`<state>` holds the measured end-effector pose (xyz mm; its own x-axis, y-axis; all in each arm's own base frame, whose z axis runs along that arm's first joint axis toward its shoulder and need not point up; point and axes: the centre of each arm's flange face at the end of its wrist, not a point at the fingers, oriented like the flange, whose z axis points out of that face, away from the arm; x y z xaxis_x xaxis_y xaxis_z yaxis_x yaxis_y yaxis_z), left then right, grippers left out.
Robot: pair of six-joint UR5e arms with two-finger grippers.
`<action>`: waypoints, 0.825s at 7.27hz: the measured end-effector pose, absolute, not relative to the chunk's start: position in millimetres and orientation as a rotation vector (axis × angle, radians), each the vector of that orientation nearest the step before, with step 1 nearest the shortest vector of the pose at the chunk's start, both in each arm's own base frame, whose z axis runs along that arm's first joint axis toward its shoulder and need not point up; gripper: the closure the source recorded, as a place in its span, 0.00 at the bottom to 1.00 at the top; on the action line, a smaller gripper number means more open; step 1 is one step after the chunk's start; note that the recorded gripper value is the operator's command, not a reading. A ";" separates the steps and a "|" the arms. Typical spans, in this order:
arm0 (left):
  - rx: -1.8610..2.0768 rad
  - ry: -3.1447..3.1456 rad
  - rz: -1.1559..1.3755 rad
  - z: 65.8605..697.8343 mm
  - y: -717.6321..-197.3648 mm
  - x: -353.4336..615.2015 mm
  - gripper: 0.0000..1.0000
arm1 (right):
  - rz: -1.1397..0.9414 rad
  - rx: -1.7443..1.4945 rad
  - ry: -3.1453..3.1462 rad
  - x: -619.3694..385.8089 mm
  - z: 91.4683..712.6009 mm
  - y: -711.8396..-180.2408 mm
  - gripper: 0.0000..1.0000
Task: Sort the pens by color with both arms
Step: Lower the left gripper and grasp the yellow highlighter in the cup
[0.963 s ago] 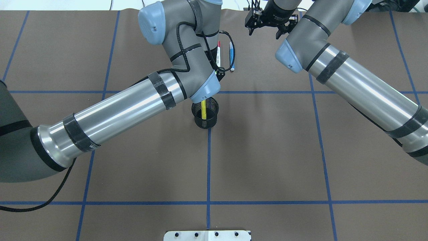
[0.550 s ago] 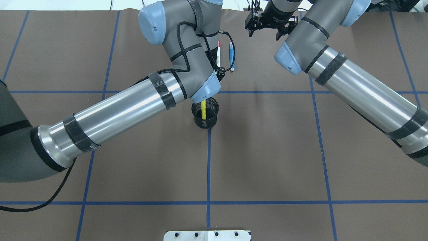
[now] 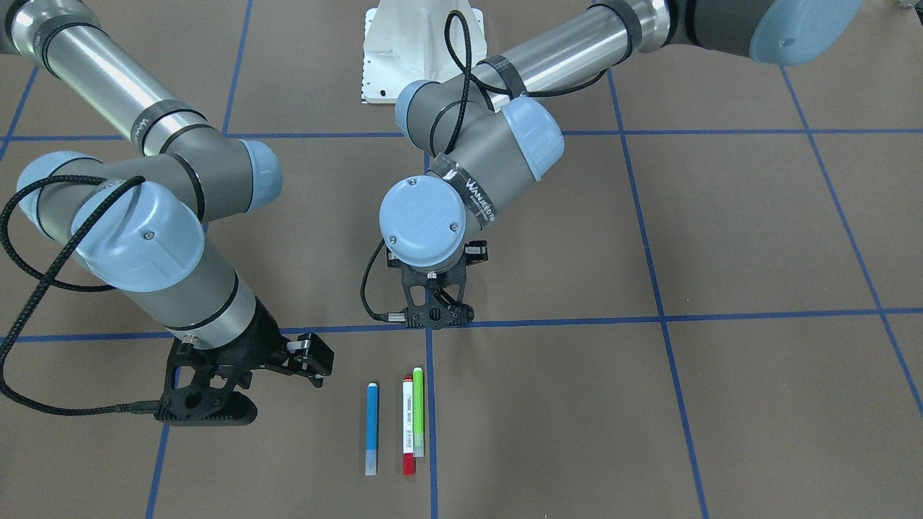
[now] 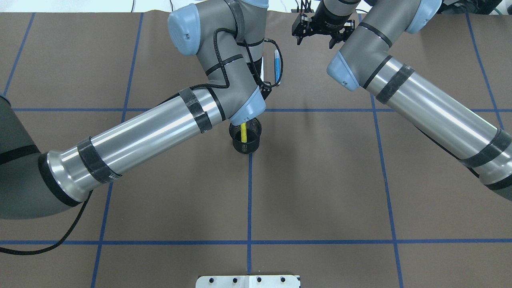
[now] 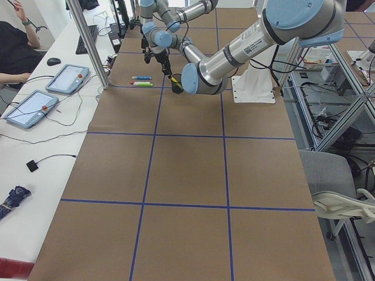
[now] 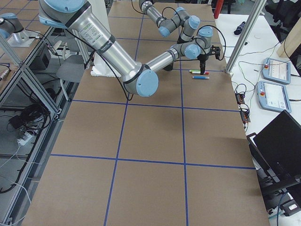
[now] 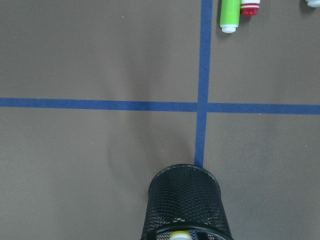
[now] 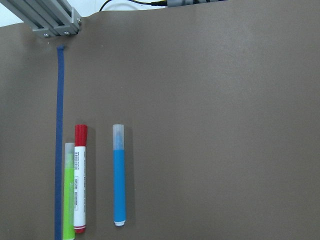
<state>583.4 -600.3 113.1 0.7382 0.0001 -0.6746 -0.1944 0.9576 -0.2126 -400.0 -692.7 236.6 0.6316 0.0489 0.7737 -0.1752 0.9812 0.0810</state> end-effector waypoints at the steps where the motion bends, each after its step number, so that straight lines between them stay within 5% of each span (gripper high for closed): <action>1: -0.280 0.734 0.114 112.8 -597.0 586.8 0.62 | 0.128 0.154 -0.878 -400.8 236.5 -692.2 0.00; 6: -0.267 0.718 0.117 117.9 -595.6 590.1 0.61 | 0.123 0.154 -0.880 -404.8 234.9 -689.7 0.00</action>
<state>590.1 -595.6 117.9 0.7481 0.0146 -0.6634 -0.1969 0.9596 -0.2010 -404.8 -689.7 234.9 0.6311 0.0440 0.7745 -0.1704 0.9819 0.0831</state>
